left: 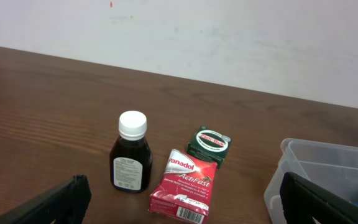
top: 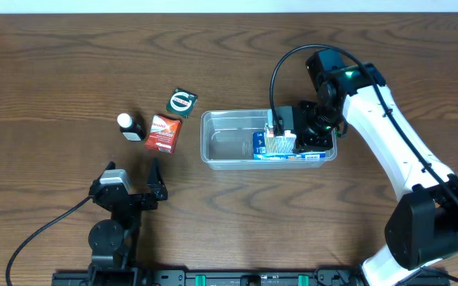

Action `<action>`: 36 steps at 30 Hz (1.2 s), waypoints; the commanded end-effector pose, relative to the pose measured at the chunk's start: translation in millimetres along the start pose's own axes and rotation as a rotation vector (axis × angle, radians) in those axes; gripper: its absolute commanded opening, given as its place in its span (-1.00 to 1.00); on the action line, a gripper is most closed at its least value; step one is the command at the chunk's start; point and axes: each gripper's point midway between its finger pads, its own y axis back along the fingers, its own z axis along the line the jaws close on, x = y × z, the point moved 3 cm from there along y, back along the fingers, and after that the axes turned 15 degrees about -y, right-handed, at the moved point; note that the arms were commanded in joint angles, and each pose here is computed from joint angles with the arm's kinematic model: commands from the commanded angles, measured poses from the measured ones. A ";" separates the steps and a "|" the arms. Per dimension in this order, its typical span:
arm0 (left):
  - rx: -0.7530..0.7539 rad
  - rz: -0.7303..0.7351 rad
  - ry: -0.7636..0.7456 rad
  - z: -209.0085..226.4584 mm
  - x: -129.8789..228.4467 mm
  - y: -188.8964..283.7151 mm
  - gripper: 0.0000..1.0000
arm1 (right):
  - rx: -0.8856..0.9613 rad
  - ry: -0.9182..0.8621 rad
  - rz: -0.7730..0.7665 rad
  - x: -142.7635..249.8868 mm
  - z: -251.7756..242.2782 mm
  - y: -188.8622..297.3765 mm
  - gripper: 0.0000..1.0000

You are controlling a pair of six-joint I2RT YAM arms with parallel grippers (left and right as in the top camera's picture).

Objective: Pack container
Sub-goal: 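Release the white box and push it flat inside the container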

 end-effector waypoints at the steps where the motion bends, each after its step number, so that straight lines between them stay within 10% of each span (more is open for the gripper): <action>1: -0.009 0.053 -0.008 1.0 17.6 -2.0 0.96 | -0.002 0.026 -0.006 -2.6 4.2 0.7 -0.05; 10: -0.009 0.053 -0.008 1.0 17.6 -2.0 0.96 | -0.002 -0.047 -0.008 -2.9 4.2 0.7 0.04; 21: -0.009 0.053 -0.008 1.0 17.6 -2.0 0.96 | -0.152 -0.615 -0.147 -28.8 16.5 3.7 -0.19; 31: -0.009 0.053 -0.008 1.0 17.6 -2.0 0.96 | -0.373 -0.735 -0.275 -55.4 35.8 14.8 0.34; 36: -0.010 0.053 -0.008 1.0 17.6 -2.0 0.96 | -0.300 -0.918 -0.187 -43.0 27.5 8.6 -0.46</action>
